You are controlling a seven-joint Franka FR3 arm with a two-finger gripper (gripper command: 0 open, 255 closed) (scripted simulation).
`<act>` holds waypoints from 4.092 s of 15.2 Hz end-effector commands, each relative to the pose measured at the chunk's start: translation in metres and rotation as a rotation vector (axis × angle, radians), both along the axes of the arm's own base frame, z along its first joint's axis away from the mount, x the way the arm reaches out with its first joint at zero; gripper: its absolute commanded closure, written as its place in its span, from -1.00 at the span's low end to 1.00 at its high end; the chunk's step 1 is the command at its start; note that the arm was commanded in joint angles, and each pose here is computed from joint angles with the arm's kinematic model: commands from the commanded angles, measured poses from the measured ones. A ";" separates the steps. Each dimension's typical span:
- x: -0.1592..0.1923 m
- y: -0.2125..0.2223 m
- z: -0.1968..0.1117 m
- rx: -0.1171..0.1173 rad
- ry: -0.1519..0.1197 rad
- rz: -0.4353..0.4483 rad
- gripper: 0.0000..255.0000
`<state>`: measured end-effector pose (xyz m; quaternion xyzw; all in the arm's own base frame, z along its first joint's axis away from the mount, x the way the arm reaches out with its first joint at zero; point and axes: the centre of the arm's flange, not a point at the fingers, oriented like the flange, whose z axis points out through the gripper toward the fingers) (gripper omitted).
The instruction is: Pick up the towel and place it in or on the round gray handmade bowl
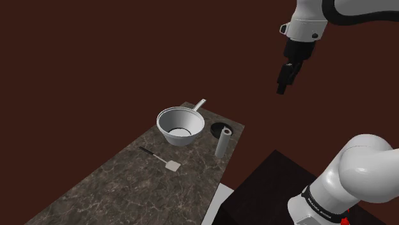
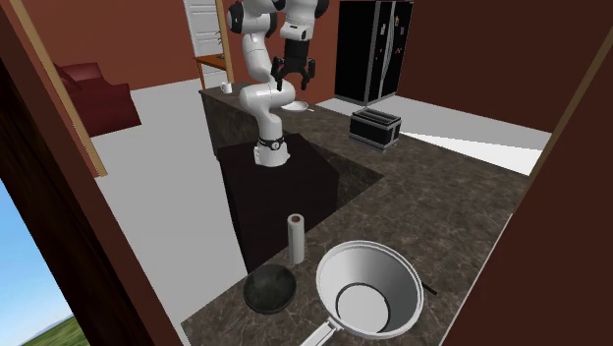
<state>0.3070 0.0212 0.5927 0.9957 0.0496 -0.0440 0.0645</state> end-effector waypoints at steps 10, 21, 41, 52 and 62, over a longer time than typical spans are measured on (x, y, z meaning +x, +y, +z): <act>0.056 -0.034 -0.100 0.047 -0.011 -0.012 -1.00; 0.125 -0.070 -0.223 0.105 -0.024 -0.026 -1.00; 0.216 -0.106 -0.412 0.181 -0.040 -0.045 -1.00; 0.215 -0.106 -0.426 0.181 -0.040 -0.045 1.00; 0.215 -0.106 -0.421 0.181 -0.040 -0.045 1.00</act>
